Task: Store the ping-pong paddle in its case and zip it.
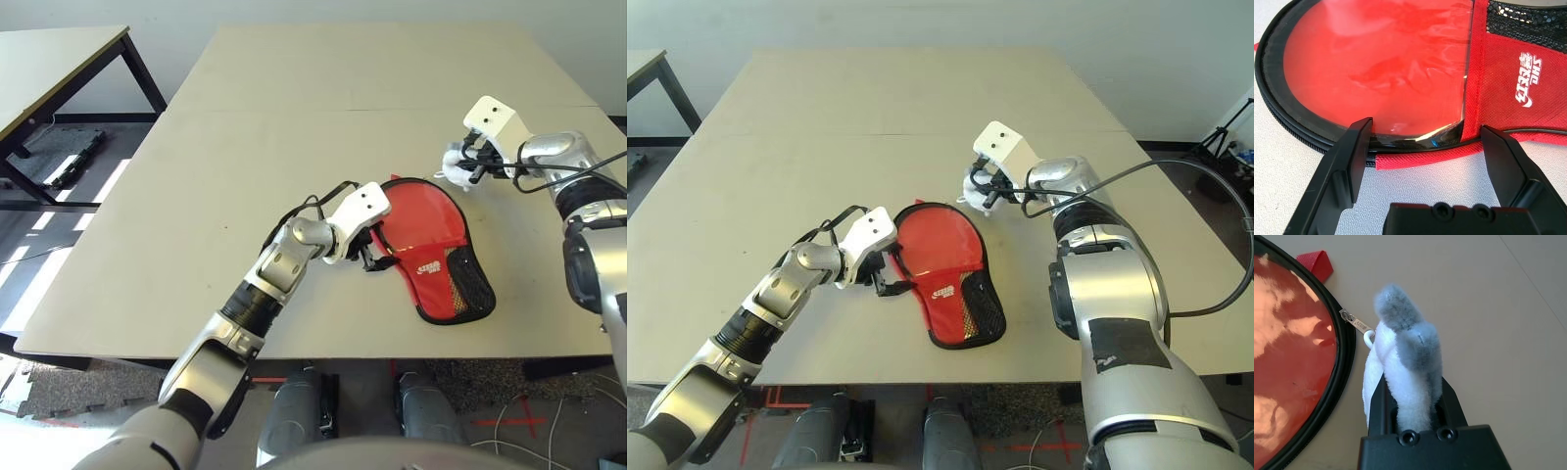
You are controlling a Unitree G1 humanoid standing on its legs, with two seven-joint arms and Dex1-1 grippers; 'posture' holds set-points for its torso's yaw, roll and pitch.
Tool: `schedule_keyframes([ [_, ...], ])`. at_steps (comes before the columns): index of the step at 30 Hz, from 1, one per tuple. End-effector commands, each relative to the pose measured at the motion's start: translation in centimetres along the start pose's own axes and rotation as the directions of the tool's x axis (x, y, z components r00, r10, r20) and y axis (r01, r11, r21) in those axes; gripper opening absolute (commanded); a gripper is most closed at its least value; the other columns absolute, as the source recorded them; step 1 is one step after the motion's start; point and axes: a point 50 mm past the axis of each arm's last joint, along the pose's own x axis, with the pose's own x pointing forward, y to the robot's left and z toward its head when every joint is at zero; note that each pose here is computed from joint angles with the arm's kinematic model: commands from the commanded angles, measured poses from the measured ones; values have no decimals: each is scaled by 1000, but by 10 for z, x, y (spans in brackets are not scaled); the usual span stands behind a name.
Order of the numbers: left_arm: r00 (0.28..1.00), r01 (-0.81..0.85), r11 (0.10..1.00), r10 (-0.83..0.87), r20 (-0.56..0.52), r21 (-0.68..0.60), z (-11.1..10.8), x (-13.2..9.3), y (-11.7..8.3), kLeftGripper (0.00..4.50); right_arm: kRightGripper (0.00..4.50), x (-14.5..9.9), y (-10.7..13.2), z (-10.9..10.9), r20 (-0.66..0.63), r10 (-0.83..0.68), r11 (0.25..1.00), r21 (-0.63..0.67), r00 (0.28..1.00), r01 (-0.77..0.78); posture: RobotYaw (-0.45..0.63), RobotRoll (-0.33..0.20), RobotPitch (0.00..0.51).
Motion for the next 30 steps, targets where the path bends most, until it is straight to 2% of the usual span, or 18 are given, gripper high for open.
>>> schedule_keyframes([
  [1,992,59,997,-63,-106,-42,-24,9,-11,4500,222,-5,-2,-11,-38,-11,1000,18,999,12,-43,0,94],
  [3,995,42,999,-41,-92,9,-15,7,-4,4500,221,-2,1,-12,-33,1,1000,24,999,0,-46,0,94],
  [7,1000,-5,996,6,-8,88,19,0,15,4500,207,2,6,-12,-25,26,999,27,999,-26,-50,0,93],
  [14,998,6,995,-12,65,97,51,-2,23,4500,207,7,12,-12,-24,55,998,23,998,-54,-51,0,92],
  [19,998,30,995,-35,44,95,50,6,24,4500,207,9,14,-11,-19,67,998,19,998,-67,-55,0,93],
  [23,997,68,997,-70,44,41,49,12,22,4500,205,11,16,-9,-12,73,997,16,997,-73,-55,0,94],
  [26,997,70,998,-70,23,0,42,19,21,4500,205,11,16,-8,-9,75,997,15,997,-75,-55,0,95],
  [30,995,55,995,-62,-79,-79,20,27,22,4500,205,10,14,-6,-5,74,997,9,997,-74,-59,0,97],
])
